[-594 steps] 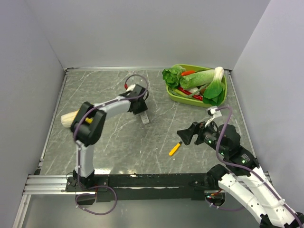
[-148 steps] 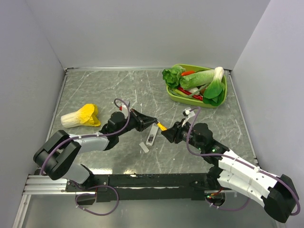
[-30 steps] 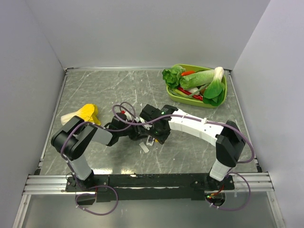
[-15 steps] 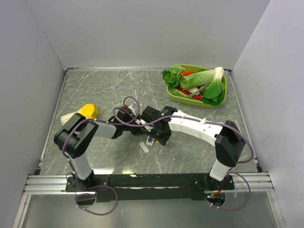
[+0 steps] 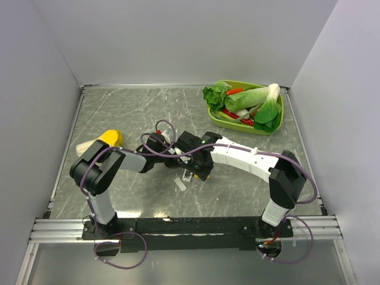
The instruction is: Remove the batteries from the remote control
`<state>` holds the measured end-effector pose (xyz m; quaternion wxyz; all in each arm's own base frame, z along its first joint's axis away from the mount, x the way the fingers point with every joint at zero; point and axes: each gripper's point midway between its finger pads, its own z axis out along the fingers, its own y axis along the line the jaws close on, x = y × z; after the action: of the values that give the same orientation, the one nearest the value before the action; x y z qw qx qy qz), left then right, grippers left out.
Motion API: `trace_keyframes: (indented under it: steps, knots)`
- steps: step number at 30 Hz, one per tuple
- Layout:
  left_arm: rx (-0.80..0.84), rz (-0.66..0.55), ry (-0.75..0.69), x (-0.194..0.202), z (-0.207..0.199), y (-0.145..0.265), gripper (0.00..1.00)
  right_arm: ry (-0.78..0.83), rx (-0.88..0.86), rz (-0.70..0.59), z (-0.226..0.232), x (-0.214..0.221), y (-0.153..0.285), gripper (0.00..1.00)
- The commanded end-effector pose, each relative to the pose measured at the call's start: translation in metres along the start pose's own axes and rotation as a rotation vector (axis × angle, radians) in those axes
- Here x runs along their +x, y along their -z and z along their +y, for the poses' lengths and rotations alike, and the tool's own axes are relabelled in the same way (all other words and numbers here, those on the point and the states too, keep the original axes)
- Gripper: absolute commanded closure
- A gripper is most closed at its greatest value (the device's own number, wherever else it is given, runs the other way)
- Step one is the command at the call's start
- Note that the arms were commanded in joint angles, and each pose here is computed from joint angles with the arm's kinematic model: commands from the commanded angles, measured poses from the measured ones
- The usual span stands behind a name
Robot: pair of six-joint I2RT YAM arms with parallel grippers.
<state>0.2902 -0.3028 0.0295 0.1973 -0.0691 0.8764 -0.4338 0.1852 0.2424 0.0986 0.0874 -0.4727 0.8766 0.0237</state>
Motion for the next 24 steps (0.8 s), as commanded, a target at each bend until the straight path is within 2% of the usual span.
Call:
trace_keyframes:
  steps: [1,12,24]
  knots:
    - [-0.049,0.034,0.014,0.015,0.020,-0.002,0.74,-0.003,0.036,-0.228,-0.012,-0.065,-0.006,1.00]
    - [-0.068,0.046,0.034,0.022,0.029,-0.002,0.79,-0.045,0.032,-0.258,-0.012,-0.038,-0.025,1.00]
    - [-0.067,0.041,0.057,0.026,0.030,0.002,0.80,-0.046,0.048,-0.287,-0.016,-0.042,-0.018,1.00]
